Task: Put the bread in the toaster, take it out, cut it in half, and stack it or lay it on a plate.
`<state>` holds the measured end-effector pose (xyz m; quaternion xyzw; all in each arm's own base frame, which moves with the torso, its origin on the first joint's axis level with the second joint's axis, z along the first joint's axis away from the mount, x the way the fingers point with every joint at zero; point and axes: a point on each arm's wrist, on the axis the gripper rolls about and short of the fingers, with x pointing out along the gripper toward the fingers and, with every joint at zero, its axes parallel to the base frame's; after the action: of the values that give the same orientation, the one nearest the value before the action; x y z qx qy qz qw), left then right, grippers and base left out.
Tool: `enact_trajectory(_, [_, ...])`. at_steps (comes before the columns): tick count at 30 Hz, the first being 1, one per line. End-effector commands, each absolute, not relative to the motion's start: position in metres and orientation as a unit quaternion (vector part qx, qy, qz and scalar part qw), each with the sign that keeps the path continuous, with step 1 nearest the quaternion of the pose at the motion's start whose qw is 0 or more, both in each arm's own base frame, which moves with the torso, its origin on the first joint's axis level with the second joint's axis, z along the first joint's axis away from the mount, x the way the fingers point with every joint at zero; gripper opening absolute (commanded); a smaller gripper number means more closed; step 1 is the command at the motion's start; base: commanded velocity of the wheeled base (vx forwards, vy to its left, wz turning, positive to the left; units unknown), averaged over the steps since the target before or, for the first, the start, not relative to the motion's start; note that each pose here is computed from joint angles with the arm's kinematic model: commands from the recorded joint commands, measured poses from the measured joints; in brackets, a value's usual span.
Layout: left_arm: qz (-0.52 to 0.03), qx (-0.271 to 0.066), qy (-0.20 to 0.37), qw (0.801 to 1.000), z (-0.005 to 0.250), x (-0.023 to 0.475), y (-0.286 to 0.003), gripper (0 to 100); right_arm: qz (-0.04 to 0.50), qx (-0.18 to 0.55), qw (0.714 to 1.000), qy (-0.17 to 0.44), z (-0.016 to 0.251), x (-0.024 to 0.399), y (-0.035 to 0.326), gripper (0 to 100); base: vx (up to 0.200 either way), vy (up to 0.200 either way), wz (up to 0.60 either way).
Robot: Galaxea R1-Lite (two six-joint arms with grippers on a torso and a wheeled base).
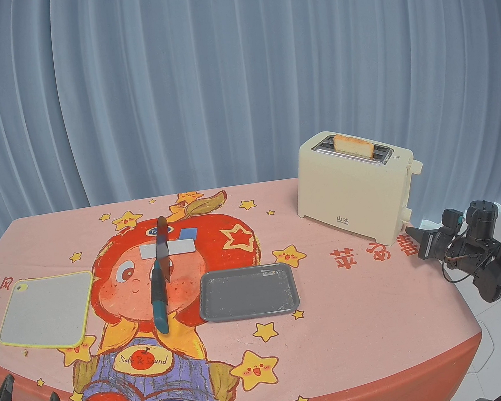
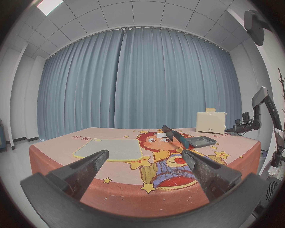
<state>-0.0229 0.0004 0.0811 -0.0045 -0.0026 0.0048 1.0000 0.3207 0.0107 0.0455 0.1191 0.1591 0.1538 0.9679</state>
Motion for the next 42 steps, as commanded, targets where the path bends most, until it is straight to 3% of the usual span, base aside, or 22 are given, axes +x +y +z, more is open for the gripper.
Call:
enact_trajectory(1, [0.005, -0.005, 0.006, 1.0, 0.076, -0.022, 0.0, 100, 0.157, 0.118, 0.968, 0.159, 0.046, 0.32, 0.012, 0, 0.0, 0.0, 0.0])
enact_trajectory(42, [0.005, -0.005, 0.007, 1.0, 0.076, -0.021, 0.0, 100, 0.147, 0.126, 0.97, 0.148, 0.042, 0.326, 0.013, 0, 0.0, 0.0, 0.0])
